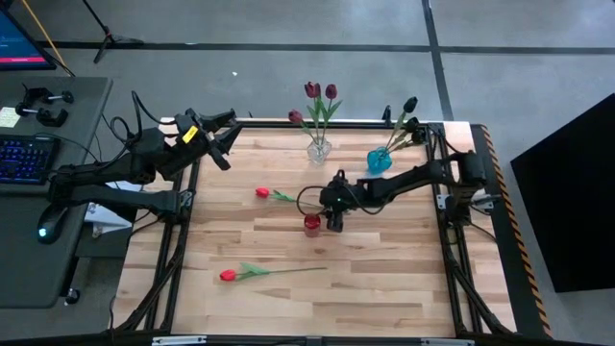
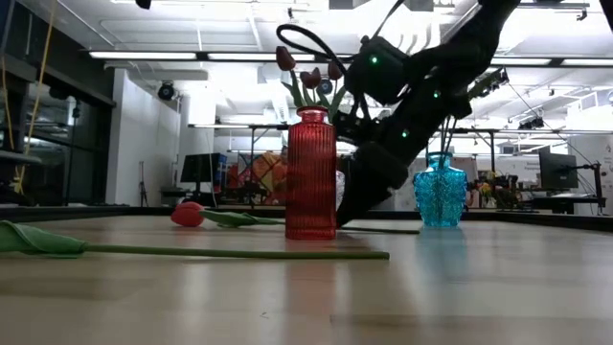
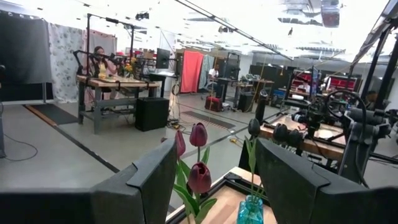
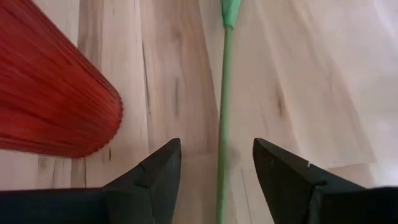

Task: Sort flowers into vase by color
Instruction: Put the top red flower into the red vase

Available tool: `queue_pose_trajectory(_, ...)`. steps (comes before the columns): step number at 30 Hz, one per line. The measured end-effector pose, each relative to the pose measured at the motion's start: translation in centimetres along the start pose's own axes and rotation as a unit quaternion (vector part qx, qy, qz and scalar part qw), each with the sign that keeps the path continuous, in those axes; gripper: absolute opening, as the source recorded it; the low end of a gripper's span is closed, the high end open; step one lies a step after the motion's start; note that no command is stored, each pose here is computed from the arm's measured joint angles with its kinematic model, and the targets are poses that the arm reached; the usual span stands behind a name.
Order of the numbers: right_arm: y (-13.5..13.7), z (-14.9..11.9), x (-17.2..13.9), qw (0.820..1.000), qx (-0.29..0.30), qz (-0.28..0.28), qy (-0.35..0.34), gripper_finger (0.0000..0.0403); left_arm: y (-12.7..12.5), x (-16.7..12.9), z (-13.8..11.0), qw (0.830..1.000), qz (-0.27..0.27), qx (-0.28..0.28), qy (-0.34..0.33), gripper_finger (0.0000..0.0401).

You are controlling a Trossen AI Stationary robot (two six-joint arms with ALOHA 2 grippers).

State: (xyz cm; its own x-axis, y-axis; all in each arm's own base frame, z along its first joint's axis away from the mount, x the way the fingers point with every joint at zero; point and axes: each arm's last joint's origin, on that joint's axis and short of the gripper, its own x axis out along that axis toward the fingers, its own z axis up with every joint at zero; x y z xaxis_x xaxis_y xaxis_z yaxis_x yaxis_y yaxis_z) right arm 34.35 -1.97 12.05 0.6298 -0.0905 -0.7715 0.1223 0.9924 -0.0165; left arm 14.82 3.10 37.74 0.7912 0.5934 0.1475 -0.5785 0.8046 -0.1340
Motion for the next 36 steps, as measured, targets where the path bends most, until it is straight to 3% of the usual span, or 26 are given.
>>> queue_pose_trajectory(8, 0.1, -0.2, 1.0, 1.0, -0.012, 0.002, -0.01, 0.0175, 0.0, 0.0, 0.0, 1.0, 0.0, 0.0, 0.001, 0.0207)
queue_pose_trajectory(11, 0.1, -0.4, 1.3, 1.0, -0.011, 0.003, -0.005, 0.0138, 0.0, 0.0, -0.1, 1.0, 0.0, 0.002, 0.003, 0.0207)
queue_pose_trajectory(16, 0.0, -0.9, 1.4, 0.999, 0.039, -0.004, 0.026, 0.0024, 0.0, 0.0, -0.2, 1.0, 0.001, 0.007, 0.011, 0.0207)
queue_pose_trajectory(21, -0.2, -1.0, 0.6, 0.996, 0.08, -0.012, 0.046, 0.0009, 0.0, 0.0, -0.5, 1.0, 0.001, 0.013, 0.023, 0.0207)
queue_pose_trajectory(26, -0.5, -0.8, -2.8, 0.994, 0.072, -0.018, 0.078, 0.0003, 0.1, -0.2, -0.4, 1.0, 0.001, 0.017, 0.023, 0.0207)
queue_pose_trajectory(31, -0.9, 0.1, -8.4, 0.995, 0.065, -0.019, 0.075, 0.0001, 0.2, -0.3, -0.3, 0.999, 0.001, 0.037, 0.019, 0.0207)
queue_pose_trajectory(36, -0.7, 1.0, -14.7, 0.995, 0.095, 0.023, 0.013, 0.0001, 0.4, -0.6, 0.0, 0.999, 0.003, 0.046, 0.012, 0.0207)
